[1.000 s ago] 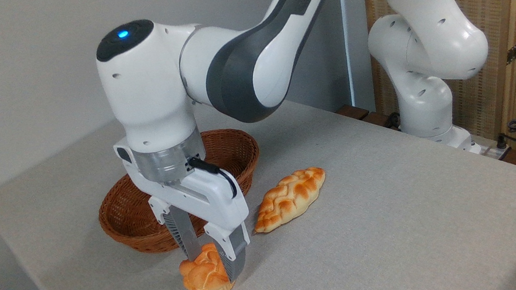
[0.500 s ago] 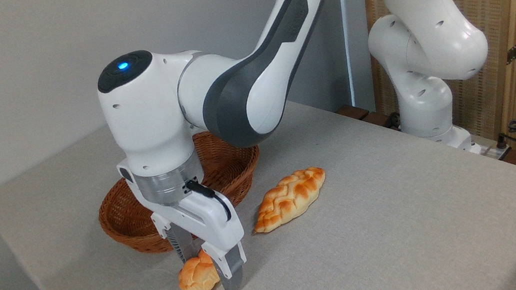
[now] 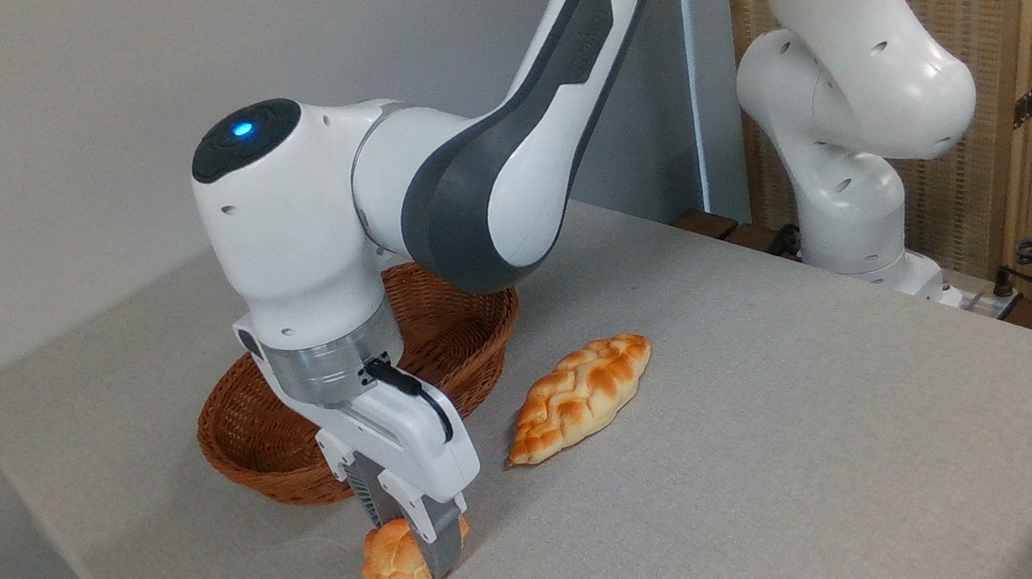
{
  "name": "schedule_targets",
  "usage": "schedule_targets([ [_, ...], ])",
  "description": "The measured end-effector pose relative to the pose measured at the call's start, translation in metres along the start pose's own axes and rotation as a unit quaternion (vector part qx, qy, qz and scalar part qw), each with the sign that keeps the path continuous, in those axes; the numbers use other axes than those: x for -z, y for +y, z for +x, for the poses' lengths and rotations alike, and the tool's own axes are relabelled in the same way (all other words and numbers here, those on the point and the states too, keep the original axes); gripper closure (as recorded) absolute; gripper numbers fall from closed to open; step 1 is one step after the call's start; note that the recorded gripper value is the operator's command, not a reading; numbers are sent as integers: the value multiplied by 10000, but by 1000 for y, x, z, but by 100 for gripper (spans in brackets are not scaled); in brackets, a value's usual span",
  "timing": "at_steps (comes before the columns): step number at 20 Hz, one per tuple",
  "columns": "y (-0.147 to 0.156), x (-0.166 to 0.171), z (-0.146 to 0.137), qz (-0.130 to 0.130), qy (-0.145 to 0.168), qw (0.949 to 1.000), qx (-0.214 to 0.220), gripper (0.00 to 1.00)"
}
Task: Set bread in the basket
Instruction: 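Close the gripper on the round bun, then lift the bun and carry it over the wicker basket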
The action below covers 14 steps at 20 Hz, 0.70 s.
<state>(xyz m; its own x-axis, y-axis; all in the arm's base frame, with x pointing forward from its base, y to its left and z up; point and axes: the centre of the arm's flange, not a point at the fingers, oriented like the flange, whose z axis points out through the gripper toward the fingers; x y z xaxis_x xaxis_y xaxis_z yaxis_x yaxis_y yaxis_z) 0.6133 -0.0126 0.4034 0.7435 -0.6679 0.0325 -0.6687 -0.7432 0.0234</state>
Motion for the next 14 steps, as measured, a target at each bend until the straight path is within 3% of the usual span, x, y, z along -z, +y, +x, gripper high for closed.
schedule_targets([
  [5, -4, 7, -1, 49, 50, 10000, 30, 82],
  [14, 1, 71, -2, 276, 584, 9979, 55, 76],
])
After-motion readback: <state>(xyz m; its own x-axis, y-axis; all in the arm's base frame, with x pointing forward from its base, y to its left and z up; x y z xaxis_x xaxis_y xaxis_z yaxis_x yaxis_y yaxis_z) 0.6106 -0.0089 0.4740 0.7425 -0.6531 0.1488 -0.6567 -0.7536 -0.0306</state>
